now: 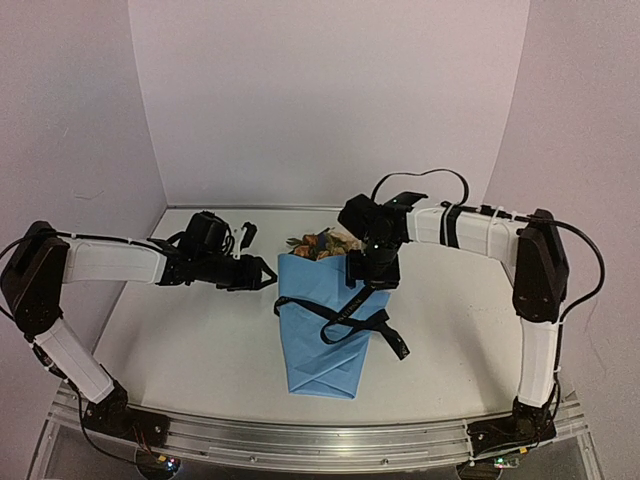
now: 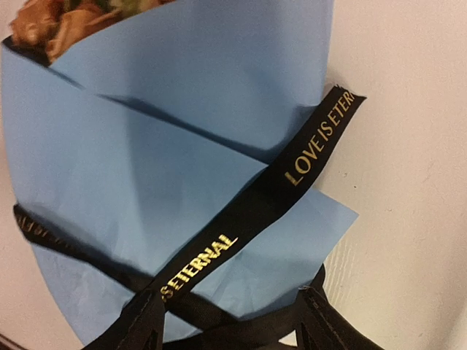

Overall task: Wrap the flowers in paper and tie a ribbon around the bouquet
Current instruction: Pick up the right side of the ribbon from the folded bouquet.

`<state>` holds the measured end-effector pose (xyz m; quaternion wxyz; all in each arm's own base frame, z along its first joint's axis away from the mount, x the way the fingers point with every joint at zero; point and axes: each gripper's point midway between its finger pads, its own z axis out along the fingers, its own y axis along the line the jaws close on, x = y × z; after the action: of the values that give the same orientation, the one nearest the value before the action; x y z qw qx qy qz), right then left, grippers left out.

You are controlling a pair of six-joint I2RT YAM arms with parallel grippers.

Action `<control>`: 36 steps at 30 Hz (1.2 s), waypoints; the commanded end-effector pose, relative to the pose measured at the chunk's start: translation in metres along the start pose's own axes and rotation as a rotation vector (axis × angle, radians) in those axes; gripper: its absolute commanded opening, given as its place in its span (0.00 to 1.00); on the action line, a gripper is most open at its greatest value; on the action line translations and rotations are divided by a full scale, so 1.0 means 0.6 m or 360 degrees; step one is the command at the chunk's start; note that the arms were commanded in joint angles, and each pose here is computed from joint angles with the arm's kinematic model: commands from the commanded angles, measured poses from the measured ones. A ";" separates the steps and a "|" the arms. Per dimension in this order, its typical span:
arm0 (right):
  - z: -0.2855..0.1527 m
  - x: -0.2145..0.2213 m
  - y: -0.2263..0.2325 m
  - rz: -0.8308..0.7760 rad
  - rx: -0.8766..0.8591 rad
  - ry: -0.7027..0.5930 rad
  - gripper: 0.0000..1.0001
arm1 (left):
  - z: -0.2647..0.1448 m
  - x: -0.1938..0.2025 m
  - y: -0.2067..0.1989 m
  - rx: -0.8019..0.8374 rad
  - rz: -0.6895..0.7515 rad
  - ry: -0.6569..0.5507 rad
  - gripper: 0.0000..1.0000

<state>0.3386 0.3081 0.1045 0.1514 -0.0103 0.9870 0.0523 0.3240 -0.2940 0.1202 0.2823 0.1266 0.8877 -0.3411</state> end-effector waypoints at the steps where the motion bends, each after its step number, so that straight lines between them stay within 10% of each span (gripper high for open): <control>1: 0.033 -0.021 -0.015 0.0284 0.0090 -0.0035 0.62 | -0.011 -0.031 -0.016 0.0004 0.0073 -0.0062 0.58; 14: 0.119 -0.042 -0.028 0.0547 0.0061 -0.0061 0.59 | 0.006 -0.040 -0.011 -0.0033 0.0123 -0.0035 0.59; 27: 0.118 -0.048 -0.033 0.0509 0.0039 -0.0076 0.00 | 0.024 -0.019 0.011 -0.0092 0.0211 0.0010 0.58; 36: 0.028 -0.077 0.015 0.0259 -0.0264 -0.0190 0.00 | 0.052 0.014 0.016 -0.0158 0.0326 0.0087 0.55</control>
<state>0.3822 0.3029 0.0424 0.1561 0.1120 0.9786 0.0736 0.3295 -0.2985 0.0858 0.2719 0.1834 0.9020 -0.2809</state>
